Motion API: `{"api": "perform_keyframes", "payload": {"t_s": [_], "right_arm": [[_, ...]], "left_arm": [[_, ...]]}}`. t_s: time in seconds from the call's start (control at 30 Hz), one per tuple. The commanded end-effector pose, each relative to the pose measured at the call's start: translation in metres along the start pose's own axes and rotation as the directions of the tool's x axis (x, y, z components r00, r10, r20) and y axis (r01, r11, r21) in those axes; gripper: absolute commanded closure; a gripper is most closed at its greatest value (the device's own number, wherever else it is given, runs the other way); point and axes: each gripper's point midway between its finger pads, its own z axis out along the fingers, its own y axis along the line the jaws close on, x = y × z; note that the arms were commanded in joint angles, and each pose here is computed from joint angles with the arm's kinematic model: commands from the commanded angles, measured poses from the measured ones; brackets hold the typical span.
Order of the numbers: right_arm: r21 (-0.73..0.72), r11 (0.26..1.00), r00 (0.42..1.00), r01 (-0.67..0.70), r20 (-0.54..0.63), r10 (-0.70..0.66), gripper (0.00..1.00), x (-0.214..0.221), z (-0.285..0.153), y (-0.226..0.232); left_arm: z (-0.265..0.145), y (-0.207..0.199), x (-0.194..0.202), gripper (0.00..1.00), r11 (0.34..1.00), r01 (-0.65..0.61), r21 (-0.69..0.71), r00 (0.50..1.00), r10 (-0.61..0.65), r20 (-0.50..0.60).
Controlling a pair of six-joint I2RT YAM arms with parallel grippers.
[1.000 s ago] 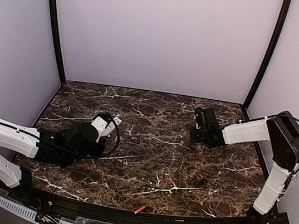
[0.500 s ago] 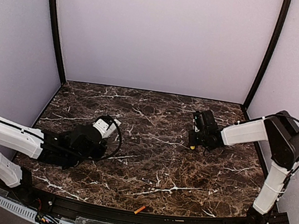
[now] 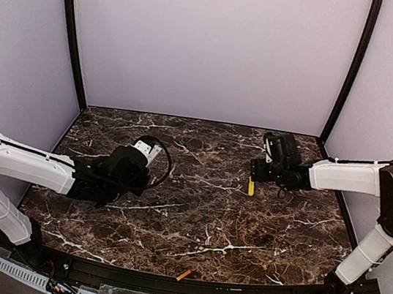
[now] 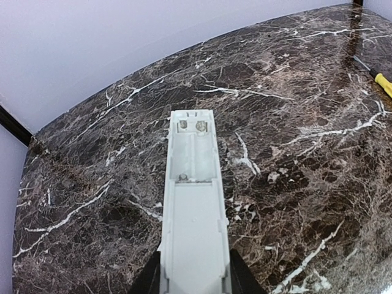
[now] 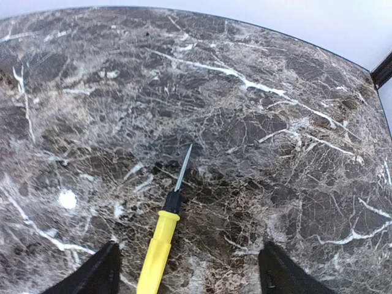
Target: Unload the batteries from the remote control
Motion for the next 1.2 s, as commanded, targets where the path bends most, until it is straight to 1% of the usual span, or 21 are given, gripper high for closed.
{"api": "perform_keyframes", "payload": {"t_s": [0.0,0.03,0.07,0.17,0.27,0.3,0.33,0.37,0.43,0.47,0.5,0.63,0.77,0.93,1.07,1.13,1.17], "right_arm": [[-0.007,1.0,1.0,-0.021,-0.004,0.021,0.08,-0.004,-0.019,-0.006],[-0.012,1.0,1.0,-0.025,0.001,0.025,0.04,-0.005,-0.024,-0.007],[-0.016,0.999,0.999,-0.032,0.009,0.032,0.02,-0.008,-0.03,-0.008],[-0.034,0.998,0.998,-0.05,0.027,0.051,0.02,-0.012,-0.044,-0.01],[-0.059,0.996,0.997,-0.07,0.036,0.072,0.01,-0.013,-0.057,-0.01],[-0.067,0.995,0.996,-0.079,0.039,0.081,0.01,-0.013,-0.061,-0.011],[-0.079,0.993,0.995,-0.086,0.041,0.09,0.01,-0.013,-0.064,-0.01],[-0.091,0.991,0.994,-0.095,0.042,0.099,0.01,-0.012,-0.067,-0.009],[-0.115,0.988,0.993,-0.107,0.04,0.113,0.02,-0.011,-0.072,-0.007],[-0.123,0.986,0.992,-0.113,0.041,0.119,0.02,-0.011,-0.074,-0.007],[-0.132,0.984,0.992,-0.117,0.037,0.123,0.01,-0.01,-0.076,-0.006],[-0.16,0.978,0.989,-0.134,0.035,0.142,0.01,-0.008,-0.083,-0.004],[-0.174,0.975,0.988,-0.14,0.036,0.149,0.01,-0.006,-0.086,-0.003],[-0.183,0.973,0.988,-0.14,0.033,0.148,0.01,-0.004,-0.087,-0.002],[-0.186,0.972,0.988,-0.142,0.028,0.15,0.01,-0.002,-0.086,-0.001],[-0.187,0.972,0.988,-0.145,0.029,0.153,0.01,-0.002,-0.087,-0.001],[-0.187,0.972,0.988,-0.144,0.03,0.152,0.01,-0.002,-0.087,-0.001]], "left_arm": [[0.024,0.005,-0.006,1.0,0.998,0.057,-0.025,0.997,-0.059,-0.054],[0.029,0.008,-0.012,1.0,0.997,0.075,-0.032,0.996,-0.076,-0.05],[0.037,0.004,-0.009,1.0,0.997,0.076,-0.028,0.995,-0.077,-0.067],[0.056,0.005,-0.02,1.0,0.991,0.127,-0.028,0.989,-0.129,-0.074],[0.078,-0.003,-0.018,1.0,0.99,0.136,-0.02,0.986,-0.138,-0.089],[0.084,-0.003,-0.025,1.0,0.988,0.155,-0.016,0.984,-0.156,-0.084],[0.093,-0.006,-0.019,1.0,0.988,0.152,-0.017,0.983,-0.153,-0.102],[0.1,-0.004,-0.025,1.0,0.984,0.176,-0.013,0.979,-0.176,-0.099],[0.119,-0.005,-0.015,1.0,0.98,0.196,-0.027,0.971,-0.198,-0.134],[0.123,-0.005,-0.02,1.0,0.977,0.211,-0.029,0.968,-0.214,-0.129],[0.131,-0.004,-0.012,1.0,0.974,0.221,-0.044,0.963,-0.225,-0.148],[0.144,-0.009,-0.004,1.0,0.965,0.259,-0.045,0.953,-0.262,-0.154],[0.149,-0.008,0.01,1.0,0.953,0.292,-0.078,0.939,-0.301,-0.165],[0.152,-0.014,0.025,0.99,0.942,0.328,-0.071,0.924,-0.335,-0.182],[0.153,-0.018,0.032,0.93,0.939,0.339,-0.052,0.921,-0.343,-0.187],[0.152,-0.018,0.036,0.88,0.939,0.34,-0.049,0.92,-0.343,-0.189],[0.152,-0.018,0.038,0.82,0.94,0.338,-0.049,0.92,-0.341,-0.192]]}}
